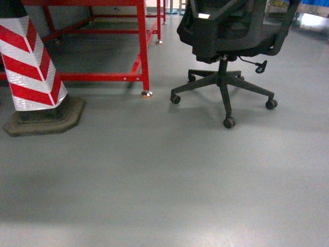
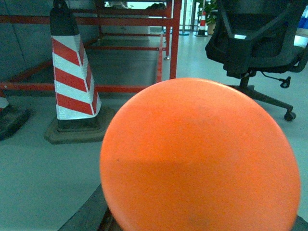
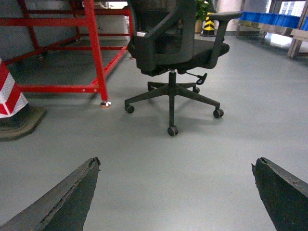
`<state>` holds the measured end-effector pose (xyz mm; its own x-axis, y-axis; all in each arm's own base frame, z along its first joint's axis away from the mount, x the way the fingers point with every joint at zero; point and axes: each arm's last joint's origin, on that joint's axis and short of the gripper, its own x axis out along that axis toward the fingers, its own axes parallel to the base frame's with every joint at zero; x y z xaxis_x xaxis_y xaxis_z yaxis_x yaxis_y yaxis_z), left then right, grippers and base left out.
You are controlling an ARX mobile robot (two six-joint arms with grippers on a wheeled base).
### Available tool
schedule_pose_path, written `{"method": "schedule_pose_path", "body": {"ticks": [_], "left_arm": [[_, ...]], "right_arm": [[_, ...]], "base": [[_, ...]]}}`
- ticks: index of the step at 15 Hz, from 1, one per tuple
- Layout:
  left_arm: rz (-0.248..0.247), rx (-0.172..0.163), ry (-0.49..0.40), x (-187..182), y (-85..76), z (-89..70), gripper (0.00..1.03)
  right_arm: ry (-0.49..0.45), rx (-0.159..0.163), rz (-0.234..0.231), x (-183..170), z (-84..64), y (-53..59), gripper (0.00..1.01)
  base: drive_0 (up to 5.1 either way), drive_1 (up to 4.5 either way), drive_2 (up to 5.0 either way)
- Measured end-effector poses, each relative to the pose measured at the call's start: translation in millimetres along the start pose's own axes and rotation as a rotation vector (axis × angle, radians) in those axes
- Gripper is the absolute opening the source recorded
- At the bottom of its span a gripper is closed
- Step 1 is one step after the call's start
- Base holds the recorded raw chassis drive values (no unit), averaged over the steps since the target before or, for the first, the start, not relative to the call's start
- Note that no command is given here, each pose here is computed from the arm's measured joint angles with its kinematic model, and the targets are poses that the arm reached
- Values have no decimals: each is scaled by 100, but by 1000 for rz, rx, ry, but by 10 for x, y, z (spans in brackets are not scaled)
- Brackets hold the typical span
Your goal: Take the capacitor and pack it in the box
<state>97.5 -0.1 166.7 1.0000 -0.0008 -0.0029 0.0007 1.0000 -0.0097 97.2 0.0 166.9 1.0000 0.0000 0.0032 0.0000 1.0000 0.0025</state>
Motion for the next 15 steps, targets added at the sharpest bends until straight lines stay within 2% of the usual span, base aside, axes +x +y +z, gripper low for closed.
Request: {"method": "schedule_pose_path", "body": {"ticks": [15], "left_arm": [[0, 0, 2, 0, 0, -2, 44]], "right_arm": [[2, 0, 0, 0, -1, 0, 98]], "base": [[-511, 235, 235]]}}
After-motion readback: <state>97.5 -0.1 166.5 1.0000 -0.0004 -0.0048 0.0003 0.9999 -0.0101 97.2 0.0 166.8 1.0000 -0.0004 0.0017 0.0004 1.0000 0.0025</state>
